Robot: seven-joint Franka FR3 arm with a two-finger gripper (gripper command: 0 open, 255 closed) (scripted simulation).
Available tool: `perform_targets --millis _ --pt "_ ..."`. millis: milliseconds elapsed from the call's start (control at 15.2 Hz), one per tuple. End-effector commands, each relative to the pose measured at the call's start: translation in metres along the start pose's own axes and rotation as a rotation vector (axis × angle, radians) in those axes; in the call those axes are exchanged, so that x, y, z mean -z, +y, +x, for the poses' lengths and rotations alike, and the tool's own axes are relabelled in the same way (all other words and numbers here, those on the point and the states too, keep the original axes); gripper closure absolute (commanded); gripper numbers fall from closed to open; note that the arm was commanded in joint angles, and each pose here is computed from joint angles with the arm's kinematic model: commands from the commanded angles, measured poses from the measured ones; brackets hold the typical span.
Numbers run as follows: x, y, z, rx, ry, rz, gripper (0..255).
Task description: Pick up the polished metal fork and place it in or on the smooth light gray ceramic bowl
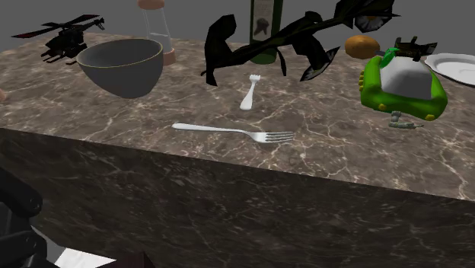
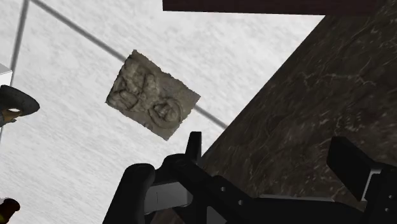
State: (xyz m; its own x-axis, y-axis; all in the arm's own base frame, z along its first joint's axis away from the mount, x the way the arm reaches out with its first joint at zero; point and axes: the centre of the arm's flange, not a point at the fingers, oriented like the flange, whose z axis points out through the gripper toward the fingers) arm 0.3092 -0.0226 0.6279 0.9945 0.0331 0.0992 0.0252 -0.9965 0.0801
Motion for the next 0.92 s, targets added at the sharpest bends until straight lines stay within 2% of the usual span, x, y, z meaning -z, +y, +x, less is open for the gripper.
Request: perform_targets --millis 0,858 --pt "0.0 0.0 0.0 0.0 0.0 0.0 0" --pt "-0.042 -0.137 0.091 -0.293 -0.025 0.022 0"
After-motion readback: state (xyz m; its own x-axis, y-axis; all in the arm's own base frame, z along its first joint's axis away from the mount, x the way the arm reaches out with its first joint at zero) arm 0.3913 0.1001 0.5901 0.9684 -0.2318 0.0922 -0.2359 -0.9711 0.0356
